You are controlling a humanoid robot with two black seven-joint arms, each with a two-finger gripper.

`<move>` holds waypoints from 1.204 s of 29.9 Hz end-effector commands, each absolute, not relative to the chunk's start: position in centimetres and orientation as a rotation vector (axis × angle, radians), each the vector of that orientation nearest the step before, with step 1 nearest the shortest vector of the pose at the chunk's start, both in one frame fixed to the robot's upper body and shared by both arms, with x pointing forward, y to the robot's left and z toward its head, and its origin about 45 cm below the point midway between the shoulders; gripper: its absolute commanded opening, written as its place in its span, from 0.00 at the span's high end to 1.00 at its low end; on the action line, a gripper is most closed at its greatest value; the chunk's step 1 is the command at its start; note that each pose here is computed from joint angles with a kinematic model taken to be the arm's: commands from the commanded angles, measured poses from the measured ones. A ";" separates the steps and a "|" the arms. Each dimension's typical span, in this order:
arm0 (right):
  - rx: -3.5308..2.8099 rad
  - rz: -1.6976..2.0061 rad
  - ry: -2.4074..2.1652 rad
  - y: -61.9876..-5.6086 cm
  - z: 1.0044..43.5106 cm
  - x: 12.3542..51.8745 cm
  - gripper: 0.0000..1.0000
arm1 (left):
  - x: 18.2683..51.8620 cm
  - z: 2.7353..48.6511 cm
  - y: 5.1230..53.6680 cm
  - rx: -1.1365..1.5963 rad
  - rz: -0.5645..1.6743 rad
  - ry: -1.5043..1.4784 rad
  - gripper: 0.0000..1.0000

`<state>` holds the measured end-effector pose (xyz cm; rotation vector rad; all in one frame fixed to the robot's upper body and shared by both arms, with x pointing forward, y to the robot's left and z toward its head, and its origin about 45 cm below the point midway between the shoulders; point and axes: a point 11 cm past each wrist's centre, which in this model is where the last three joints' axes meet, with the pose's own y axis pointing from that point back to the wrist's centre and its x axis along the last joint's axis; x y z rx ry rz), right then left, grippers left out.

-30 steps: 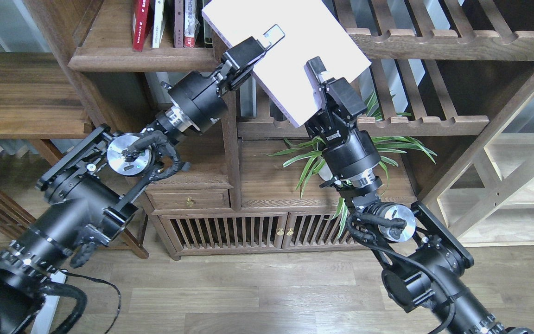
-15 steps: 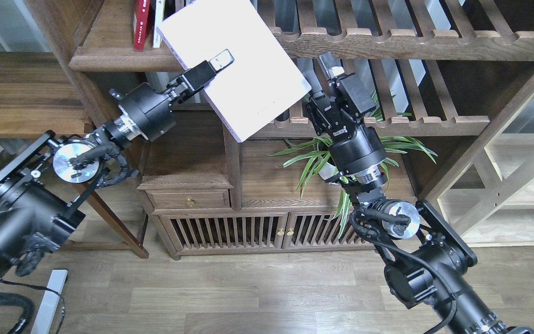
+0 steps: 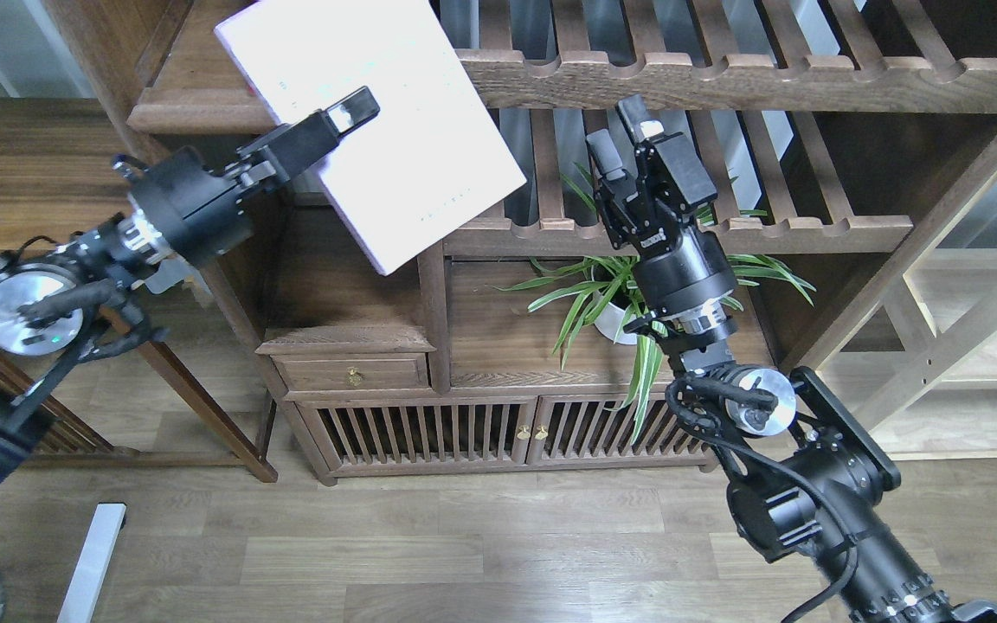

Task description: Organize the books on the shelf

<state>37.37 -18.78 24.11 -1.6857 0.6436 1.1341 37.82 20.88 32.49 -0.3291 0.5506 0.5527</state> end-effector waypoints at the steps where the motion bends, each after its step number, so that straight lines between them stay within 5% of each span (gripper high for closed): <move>1: -1.701 1.118 0.666 -19.5 24.3 38.0 0.24 | 37.2 34.0 22.4 -0.349 0.567 0.508 0.96; 13: -1.740 1.075 0.734 -22.3 24.4 38.3 0.01 | 37.4 40.6 28.9 -0.400 0.676 0.319 0.95; 36: -1.855 1.098 1.019 -28.1 19.3 36.4 0.01 | 35.1 49.4 37.3 -0.312 0.886 -0.021 0.99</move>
